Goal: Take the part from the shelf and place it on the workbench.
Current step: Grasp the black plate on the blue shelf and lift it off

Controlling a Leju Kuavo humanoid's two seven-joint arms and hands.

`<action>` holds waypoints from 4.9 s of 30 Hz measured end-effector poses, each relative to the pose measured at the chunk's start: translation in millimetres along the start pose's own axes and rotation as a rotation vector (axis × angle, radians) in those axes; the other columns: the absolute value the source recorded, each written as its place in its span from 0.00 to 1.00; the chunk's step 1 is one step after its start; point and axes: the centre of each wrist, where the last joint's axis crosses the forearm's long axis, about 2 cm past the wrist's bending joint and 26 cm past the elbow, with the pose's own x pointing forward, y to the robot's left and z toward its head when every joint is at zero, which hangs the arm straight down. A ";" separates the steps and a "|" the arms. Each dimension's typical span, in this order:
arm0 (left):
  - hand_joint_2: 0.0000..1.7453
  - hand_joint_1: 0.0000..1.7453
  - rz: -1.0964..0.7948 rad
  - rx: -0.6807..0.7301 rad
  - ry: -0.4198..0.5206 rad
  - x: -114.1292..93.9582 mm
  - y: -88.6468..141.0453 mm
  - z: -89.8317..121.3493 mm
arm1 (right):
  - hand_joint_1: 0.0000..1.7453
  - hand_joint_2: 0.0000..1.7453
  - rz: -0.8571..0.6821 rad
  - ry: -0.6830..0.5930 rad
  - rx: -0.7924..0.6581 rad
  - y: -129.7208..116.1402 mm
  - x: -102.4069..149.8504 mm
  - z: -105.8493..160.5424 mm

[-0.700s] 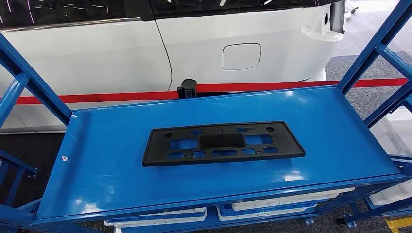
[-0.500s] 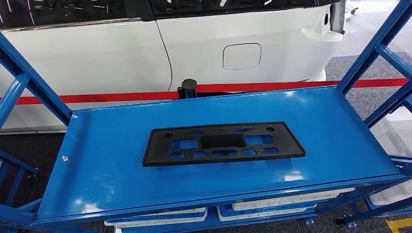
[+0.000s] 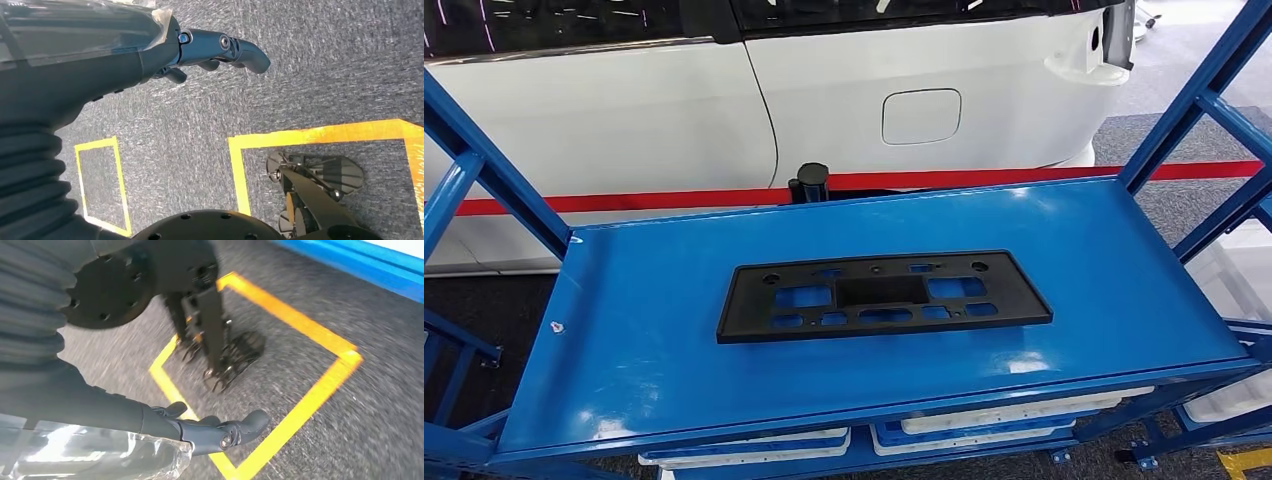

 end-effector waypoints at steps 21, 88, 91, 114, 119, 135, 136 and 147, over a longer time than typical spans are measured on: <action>0.00 0.00 -0.021 0.006 -0.046 2.9 -2.8 0.1 | 0.00 0.00 0.009 -0.245 -0.077 -45.7 3.7 23.1; 0.00 0.00 0.083 0.031 -0.091 -1.8 -12.2 3.2 | 0.00 0.00 -0.652 -1.775 -0.221 -2.8 196.0 199.3; 0.00 0.00 0.087 0.031 -0.090 -1.9 -12.7 3.3 | 0.00 0.00 -0.590 -1.831 -0.215 3.4 196.4 206.0; 0.00 0.00 0.077 0.023 -0.088 -2.1 -17.3 4.5 | 0.00 0.00 0.021 -2.103 -0.419 33.6 192.0 222.2; 0.00 0.00 0.068 0.019 -0.087 -2.0 -17.3 4.5 | 0.00 0.00 0.163 -2.158 -0.484 38.2 189.1 224.2; 0.00 0.00 0.060 0.018 -0.087 -1.7 -16.9 4.3 | 0.00 1.00 0.487 -2.170 -0.319 67.0 179.2 233.2; 0.00 0.00 0.060 0.018 -0.086 -1.6 -16.8 4.3 | 0.00 1.00 0.511 -2.172 -0.321 68.1 179.0 233.8; 0.00 0.00 0.047 0.014 -0.089 -1.4 -15.3 3.9 | 0.00 1.00 0.747 -2.191 -0.383 79.6 175.7 238.2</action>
